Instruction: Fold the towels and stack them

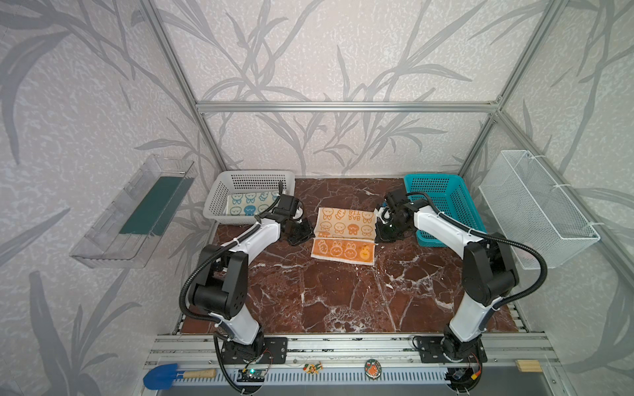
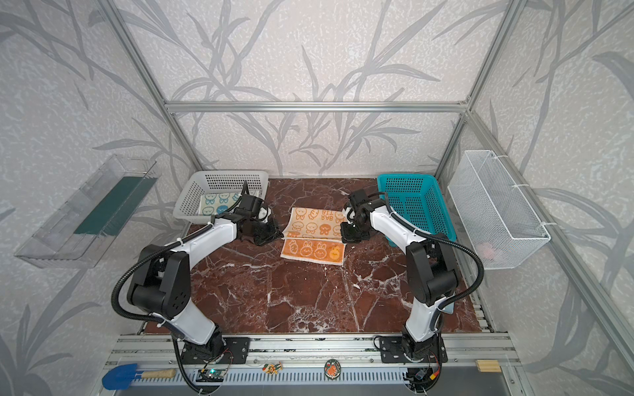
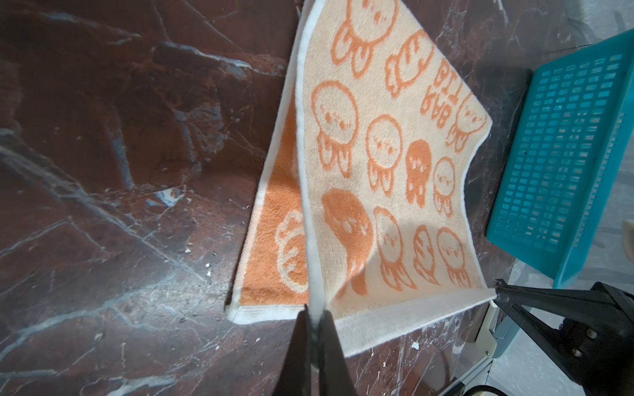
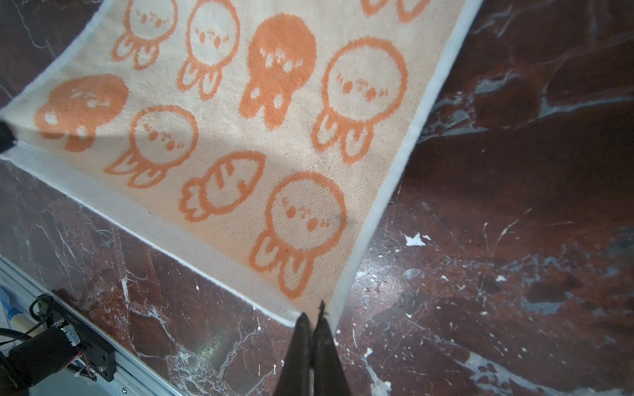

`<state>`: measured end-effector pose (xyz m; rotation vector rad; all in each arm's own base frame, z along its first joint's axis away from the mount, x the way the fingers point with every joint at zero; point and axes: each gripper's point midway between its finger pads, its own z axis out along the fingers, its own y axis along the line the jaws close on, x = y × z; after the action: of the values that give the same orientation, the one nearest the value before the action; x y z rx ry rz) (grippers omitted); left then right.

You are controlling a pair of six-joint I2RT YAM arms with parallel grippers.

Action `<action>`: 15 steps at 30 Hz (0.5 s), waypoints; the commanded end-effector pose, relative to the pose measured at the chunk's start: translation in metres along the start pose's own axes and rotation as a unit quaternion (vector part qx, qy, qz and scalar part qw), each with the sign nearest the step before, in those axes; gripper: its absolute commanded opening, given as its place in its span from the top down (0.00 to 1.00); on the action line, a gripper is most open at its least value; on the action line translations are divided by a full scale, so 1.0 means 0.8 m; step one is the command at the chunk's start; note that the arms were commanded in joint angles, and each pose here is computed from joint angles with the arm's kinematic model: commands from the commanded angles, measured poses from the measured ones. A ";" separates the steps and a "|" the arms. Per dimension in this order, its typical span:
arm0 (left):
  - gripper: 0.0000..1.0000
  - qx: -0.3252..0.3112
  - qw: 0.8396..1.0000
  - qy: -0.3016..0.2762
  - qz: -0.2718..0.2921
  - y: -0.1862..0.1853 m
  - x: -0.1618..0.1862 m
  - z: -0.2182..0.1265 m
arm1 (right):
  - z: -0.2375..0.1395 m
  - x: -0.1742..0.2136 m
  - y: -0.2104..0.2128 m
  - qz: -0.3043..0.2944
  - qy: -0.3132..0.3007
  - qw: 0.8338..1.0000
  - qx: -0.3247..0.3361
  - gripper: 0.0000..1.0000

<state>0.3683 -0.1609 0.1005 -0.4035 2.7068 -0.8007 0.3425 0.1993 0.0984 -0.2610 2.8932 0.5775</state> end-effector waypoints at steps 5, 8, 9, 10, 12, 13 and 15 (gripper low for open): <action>1.00 -0.014 1.000 -0.020 -0.009 0.012 0.008 -0.022 | -0.021 0.031 -0.006 -0.007 0.000 1.000 0.020 1.00; 1.00 -0.022 1.000 -0.013 -0.017 0.029 0.023 -0.013 | -0.002 0.049 -0.008 -0.005 0.018 1.000 0.019 1.00; 1.00 -0.025 0.999 -0.009 -0.019 0.034 0.028 -0.009 | 0.005 0.054 -0.009 -0.003 0.023 1.000 0.018 1.00; 1.00 -0.026 0.999 -0.004 -0.022 0.039 0.034 -0.004 | 0.015 0.061 -0.010 0.000 0.029 0.999 0.015 1.00; 1.00 -0.027 0.999 0.006 -0.029 0.048 0.043 0.006 | 0.028 0.068 -0.011 0.004 0.037 0.999 0.009 1.00; 1.00 -0.028 0.999 0.010 -0.032 0.052 0.047 0.011 | 0.044 0.076 -0.017 0.011 0.054 0.998 0.011 1.00; 1.00 -0.029 0.999 0.016 -0.037 0.057 0.053 0.020 | 0.056 0.082 -0.022 0.015 0.065 0.998 0.013 1.00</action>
<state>0.3216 -0.1558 0.0656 -0.4548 2.7778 -0.8155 0.2954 0.2048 0.0595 -0.3142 2.9600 0.6191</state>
